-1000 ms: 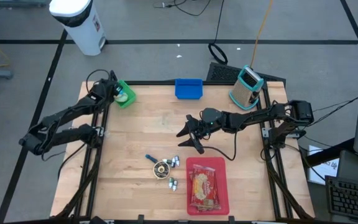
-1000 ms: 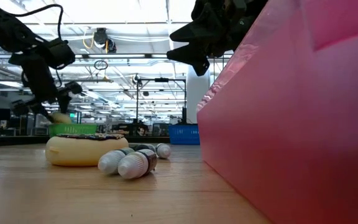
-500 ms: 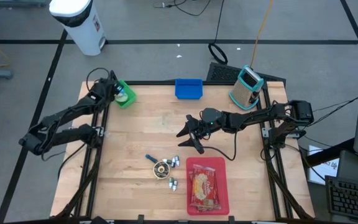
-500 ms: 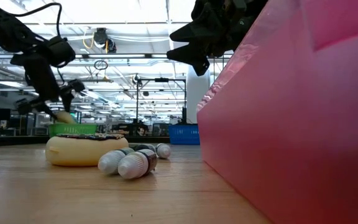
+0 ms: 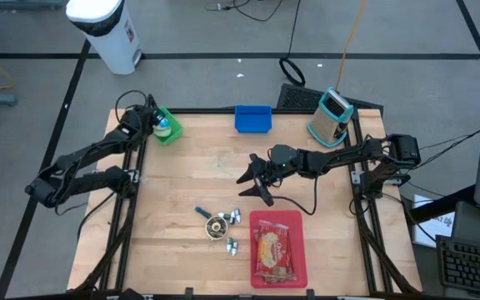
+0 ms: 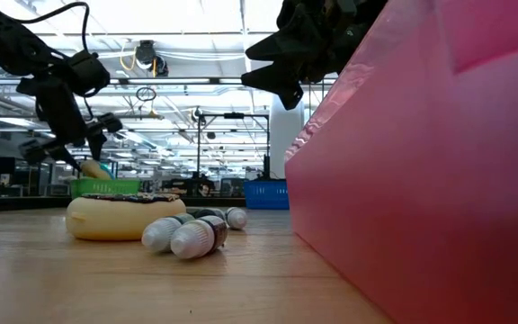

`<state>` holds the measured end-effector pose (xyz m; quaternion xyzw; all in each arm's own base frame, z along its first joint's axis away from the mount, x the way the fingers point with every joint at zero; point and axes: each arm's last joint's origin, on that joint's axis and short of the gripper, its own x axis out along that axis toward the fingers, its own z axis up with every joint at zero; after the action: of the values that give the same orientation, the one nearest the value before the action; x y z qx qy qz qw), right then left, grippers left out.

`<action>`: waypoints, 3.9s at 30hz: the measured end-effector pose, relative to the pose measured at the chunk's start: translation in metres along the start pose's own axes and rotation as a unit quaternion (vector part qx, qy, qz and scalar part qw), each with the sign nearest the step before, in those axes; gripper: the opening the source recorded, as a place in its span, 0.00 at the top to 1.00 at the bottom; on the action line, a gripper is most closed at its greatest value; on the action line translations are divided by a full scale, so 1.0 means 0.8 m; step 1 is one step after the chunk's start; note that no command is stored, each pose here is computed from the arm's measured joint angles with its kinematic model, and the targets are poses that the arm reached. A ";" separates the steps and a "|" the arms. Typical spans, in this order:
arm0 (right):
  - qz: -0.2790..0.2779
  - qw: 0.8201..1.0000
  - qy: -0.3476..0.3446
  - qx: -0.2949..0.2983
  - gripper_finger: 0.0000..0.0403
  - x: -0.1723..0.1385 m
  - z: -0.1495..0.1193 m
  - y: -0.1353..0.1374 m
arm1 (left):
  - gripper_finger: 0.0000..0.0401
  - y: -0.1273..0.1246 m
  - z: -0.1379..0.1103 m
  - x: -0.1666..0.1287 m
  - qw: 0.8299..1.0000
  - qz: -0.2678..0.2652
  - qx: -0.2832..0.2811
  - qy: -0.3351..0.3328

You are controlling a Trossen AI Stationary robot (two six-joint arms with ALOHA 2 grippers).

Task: Pick & Place Food Item
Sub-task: Put the blue donut into the green bin, then put the black donut into the green bin

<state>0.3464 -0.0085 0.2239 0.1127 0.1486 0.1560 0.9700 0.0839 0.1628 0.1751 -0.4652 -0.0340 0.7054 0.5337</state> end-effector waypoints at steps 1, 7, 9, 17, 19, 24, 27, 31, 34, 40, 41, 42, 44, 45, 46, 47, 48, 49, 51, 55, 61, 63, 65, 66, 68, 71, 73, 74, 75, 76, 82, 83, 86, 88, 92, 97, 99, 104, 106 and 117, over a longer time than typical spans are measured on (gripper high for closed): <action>0.000 1.000 0.000 0.000 0.48 0.000 0.000 0.000 | 0.59 0.000 0.000 0.000 1.000 0.003 0.000 -0.005; 0.000 1.000 0.000 0.000 0.48 0.000 0.000 0.000 | 0.59 0.001 0.001 0.000 1.000 0.009 0.000 -0.019; 0.000 1.000 0.000 0.000 0.48 0.000 0.000 0.000 | 0.59 0.001 0.001 0.000 1.000 0.009 -0.004 -0.019; 0.000 1.000 0.003 0.001 0.48 0.000 -0.001 0.000 | 0.59 -0.012 0.013 -0.014 0.997 -0.056 -0.005 -0.051; -0.001 1.000 0.004 0.000 0.48 0.000 -0.001 0.000 | 0.59 -0.017 0.019 -0.022 0.994 -0.084 0.000 -0.067; -0.002 1.000 0.011 -0.009 0.48 0.000 -0.003 0.000 | 0.59 -0.017 0.027 -0.040 0.989 -0.118 0.022 -0.084; -0.003 1.000 0.014 -0.014 0.48 0.000 -0.003 -0.001 | 0.59 -0.019 0.030 -0.051 0.984 -0.161 0.038 -0.063; -0.003 1.000 0.014 -0.023 0.48 0.000 -0.004 -0.001 | 0.59 -0.024 0.025 -0.064 0.970 -0.231 0.077 -0.009; -0.003 0.999 0.014 -0.035 0.48 0.000 -0.004 -0.001 | 0.59 -0.030 0.017 -0.076 0.944 -0.302 0.124 0.038; 0.000 0.999 0.015 -0.049 0.48 0.001 -0.004 0.002 | 0.59 -0.049 -0.016 -0.109 0.837 -0.471 0.242 0.137; 0.000 0.999 0.014 -0.049 0.48 0.001 -0.004 0.002 | 0.59 -0.051 -0.021 -0.115 0.821 -0.491 0.254 0.143; 0.001 0.999 0.015 -0.049 0.48 0.001 -0.004 0.003 | 0.59 -0.053 -0.027 -0.121 0.807 -0.507 0.265 0.147; 0.001 0.999 0.015 -0.047 0.48 0.001 -0.004 0.003 | 0.59 -0.056 -0.036 -0.131 0.779 -0.537 0.286 0.151; 0.003 0.999 0.015 -0.047 0.48 0.002 -0.004 0.004 | 0.59 -0.057 -0.040 -0.136 0.767 -0.549 0.296 0.151; 0.004 0.999 0.015 -0.047 0.48 0.002 -0.005 0.006 | 0.59 -0.057 -0.043 -0.140 0.758 -0.557 0.304 0.152; 0.007 0.999 0.015 -0.048 0.48 0.003 -0.005 0.008 | 0.59 -0.057 -0.047 -0.143 0.753 -0.561 0.309 0.153; 0.010 0.999 0.014 -0.051 0.48 0.005 -0.005 0.013 | 0.59 -0.057 -0.049 -0.145 0.751 -0.561 0.311 0.154; 0.013 0.998 0.011 -0.054 0.48 0.007 -0.005 0.019 | 0.59 -0.057 -0.051 -0.147 0.750 -0.562 0.314 0.154; -0.009 0.998 -0.001 -0.066 0.48 0.016 -0.008 0.033 | 0.59 -0.056 -0.054 -0.150 0.751 -0.560 0.315 0.153; -0.080 0.992 -0.016 -0.093 0.48 0.038 -0.021 0.053 | 0.59 -0.056 -0.060 -0.150 0.742 -0.558 0.347 0.137; -0.129 0.986 0.095 -0.039 0.48 0.092 -0.021 0.058 | 0.59 -0.058 -0.072 -0.140 0.756 -0.525 0.363 0.143; -0.131 0.982 0.137 -0.025 0.48 0.112 -0.022 0.058 | 0.59 -0.059 -0.076 -0.136 0.760 -0.516 0.367 0.146; -0.127 0.979 0.158 -0.024 0.48 0.130 -0.021 0.058 | 0.59 -0.060 -0.080 -0.132 0.764 -0.505 0.371 0.152; -0.119 0.978 0.167 -0.027 0.48 0.138 -0.022 0.059 | 0.59 -0.060 -0.082 -0.130 0.765 -0.501 0.372 0.155; -0.105 0.979 0.173 -0.030 0.48 0.154 -0.027 0.061 | 0.59 -0.061 -0.085 -0.127 0.771 -0.495 0.365 0.166; -0.086 0.979 0.182 -0.036 0.48 0.173 -0.041 0.062 | 0.59 -0.061 -0.088 -0.124 0.782 -0.483 0.348 0.184; -0.082 0.977 0.192 -0.041 0.48 0.179 -0.052 0.062 | 0.59 -0.061 -0.090 -0.122 0.787 -0.478 0.340 0.193; -0.082 0.976 0.196 -0.041 0.48 0.181 -0.056 0.061 | 0.59 -0.061 -0.091 -0.122 0.788 -0.476 0.336 0.197; -0.082 0.975 0.201 -0.041 0.48 0.183 -0.061 0.060 | 0.59 -0.061 -0.091 -0.121 0.790 -0.474 0.334 0.200; -0.083 0.974 0.205 -0.040 0.48 0.184 -0.064 0.059 | 0.59 -0.061 -0.091 -0.121 0.790 -0.473 0.333 0.201; -0.088 0.968 0.232 -0.044 0.48 0.167 -0.050 0.065 | 0.59 -0.062 -0.092 -0.123 0.778 -0.489 0.331 0.215; -0.088 0.967 0.234 -0.048 0.48 0.158 -0.039 0.068 | 0.59 -0.062 -0.092 -0.125 0.764 -0.504 0.334 0.226; -0.099 0.966 0.232 -0.053 0.48 0.126 -0.001 0.077 | 0.59 -0.063 -0.099 -0.139 0.691 -0.568 0.353 0.274; -0.121 0.962 0.236 -0.066 0.48 0.100 0.016 0.083 | 0.59 -0.061 -0.110 -0.152 0.648 -0.598 0.361 0.304; -0.172 0.959 0.200 -0.106 0.48 0.046 0.039 0.094 | 0.59 -0.052 -0.146 -0.186 0.556 -0.647 0.401 0.334; -0.216 0.963 0.108 -0.117 0.48 -0.018 0.038 0.100 | 0.59 -0.017 -0.206 -0.231 0.464 -0.671 0.496 0.297; -0.219 0.967 0.060 -0.113 0.48 -0.036 0.029 0.099 | 0.59 -0.001 -0.227 -0.240 0.462 -0.653 0.528 0.286; -0.204 0.972 -0.049 -0.107 0.48 -0.077 -0.002 0.099 | 0.59 0.011 -0.263 -0.253 0.488 -0.604 0.544 0.319; -0.199 0.971 -0.083 -0.105 0.48 -0.086 -0.015 0.098 | 0.59 0.011 -0.274 -0.254 0.506 -0.576 0.543 0.342; -0.192 0.966 -0.136 -0.106 0.48 -0.106 -0.033 0.096 | 0.59 0.011 -0.323 -0.228 0.552 -0.451 0.587 0.384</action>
<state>0.2401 0.0390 0.2409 -0.0008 0.0172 -0.0351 0.9992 0.2560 -0.1002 0.1370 -0.1991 0.3903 -0.0101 0.8988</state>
